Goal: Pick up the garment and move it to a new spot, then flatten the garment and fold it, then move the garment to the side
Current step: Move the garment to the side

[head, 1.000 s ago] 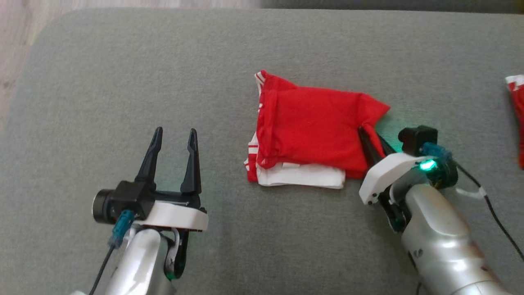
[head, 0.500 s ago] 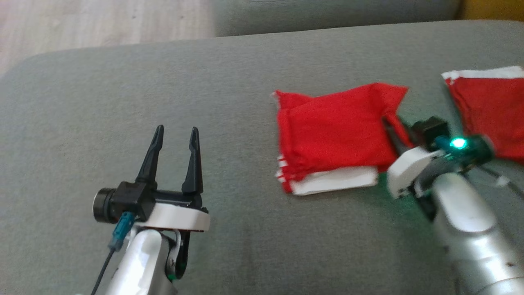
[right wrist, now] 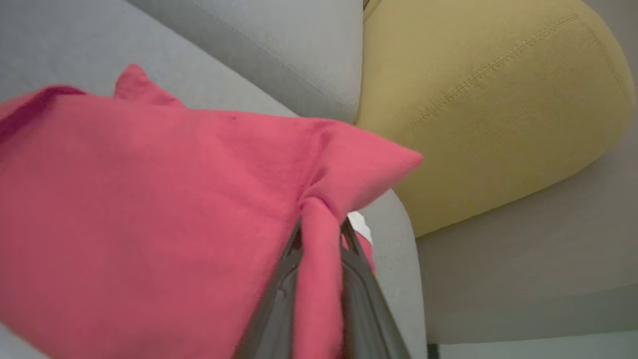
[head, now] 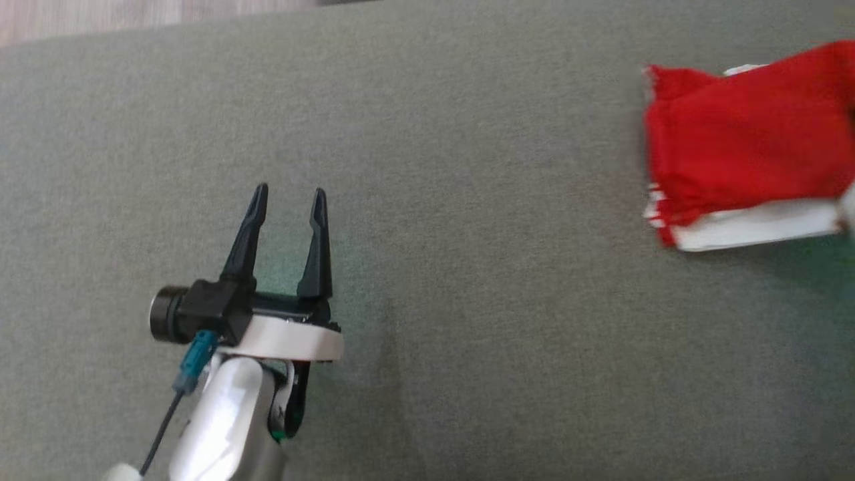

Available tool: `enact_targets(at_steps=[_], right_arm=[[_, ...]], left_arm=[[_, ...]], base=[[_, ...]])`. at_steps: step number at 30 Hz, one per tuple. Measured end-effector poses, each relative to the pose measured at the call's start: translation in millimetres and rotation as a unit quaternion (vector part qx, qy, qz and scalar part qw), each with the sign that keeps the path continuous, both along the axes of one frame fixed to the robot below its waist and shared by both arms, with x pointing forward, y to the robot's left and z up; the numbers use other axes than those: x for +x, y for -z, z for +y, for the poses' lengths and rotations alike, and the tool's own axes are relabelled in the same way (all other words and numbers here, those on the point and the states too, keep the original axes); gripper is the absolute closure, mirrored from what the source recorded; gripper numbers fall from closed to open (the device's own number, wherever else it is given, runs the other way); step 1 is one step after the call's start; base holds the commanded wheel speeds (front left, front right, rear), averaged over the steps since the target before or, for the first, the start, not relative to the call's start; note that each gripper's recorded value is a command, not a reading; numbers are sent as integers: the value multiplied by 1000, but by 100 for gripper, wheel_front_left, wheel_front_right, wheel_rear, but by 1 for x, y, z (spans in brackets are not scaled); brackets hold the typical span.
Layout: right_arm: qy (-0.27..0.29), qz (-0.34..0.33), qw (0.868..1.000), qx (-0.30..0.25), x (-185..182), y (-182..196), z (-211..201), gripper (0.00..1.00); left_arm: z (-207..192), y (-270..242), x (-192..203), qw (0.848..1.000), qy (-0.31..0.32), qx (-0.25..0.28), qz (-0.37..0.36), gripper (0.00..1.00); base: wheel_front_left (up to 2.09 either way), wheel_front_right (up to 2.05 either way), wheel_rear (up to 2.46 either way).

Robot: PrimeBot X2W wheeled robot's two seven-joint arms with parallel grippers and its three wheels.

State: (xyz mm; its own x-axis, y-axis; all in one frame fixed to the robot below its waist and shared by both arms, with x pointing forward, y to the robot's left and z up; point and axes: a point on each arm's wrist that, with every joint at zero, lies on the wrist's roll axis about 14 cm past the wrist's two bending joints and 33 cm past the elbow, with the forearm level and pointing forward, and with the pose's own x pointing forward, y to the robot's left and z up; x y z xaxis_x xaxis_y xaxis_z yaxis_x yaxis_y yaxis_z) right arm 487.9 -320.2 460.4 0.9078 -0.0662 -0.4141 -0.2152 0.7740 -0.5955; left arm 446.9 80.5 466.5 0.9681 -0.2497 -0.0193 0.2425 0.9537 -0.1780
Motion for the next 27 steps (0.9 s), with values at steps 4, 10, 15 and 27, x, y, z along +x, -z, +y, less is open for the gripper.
enact_targets(at_steps=[4, 10, 15, 27], right_arm=[[15, 21, 998, -61, 2, -3, -35, 100], [48, 17, 996, -72, 13, -9, -56, 100], [73, 41, 993, -79, 6, 8, -70, 100], [98, -7, 994, -43, 4, -14, -58, 0]], left_arm=[[7, 4, 7, 1000, -9, 1, 3, 0], [19, 22, 9, 999, -22, 7, 24, 0], [23, 29, 15, 999, -25, 10, 29, 0], [20, 14, 18, 1000, -19, 8, 10, 0]], base=[[0, 0, 0], [0, 0, 0], [0, 0, 0], [0, 0, 0]])
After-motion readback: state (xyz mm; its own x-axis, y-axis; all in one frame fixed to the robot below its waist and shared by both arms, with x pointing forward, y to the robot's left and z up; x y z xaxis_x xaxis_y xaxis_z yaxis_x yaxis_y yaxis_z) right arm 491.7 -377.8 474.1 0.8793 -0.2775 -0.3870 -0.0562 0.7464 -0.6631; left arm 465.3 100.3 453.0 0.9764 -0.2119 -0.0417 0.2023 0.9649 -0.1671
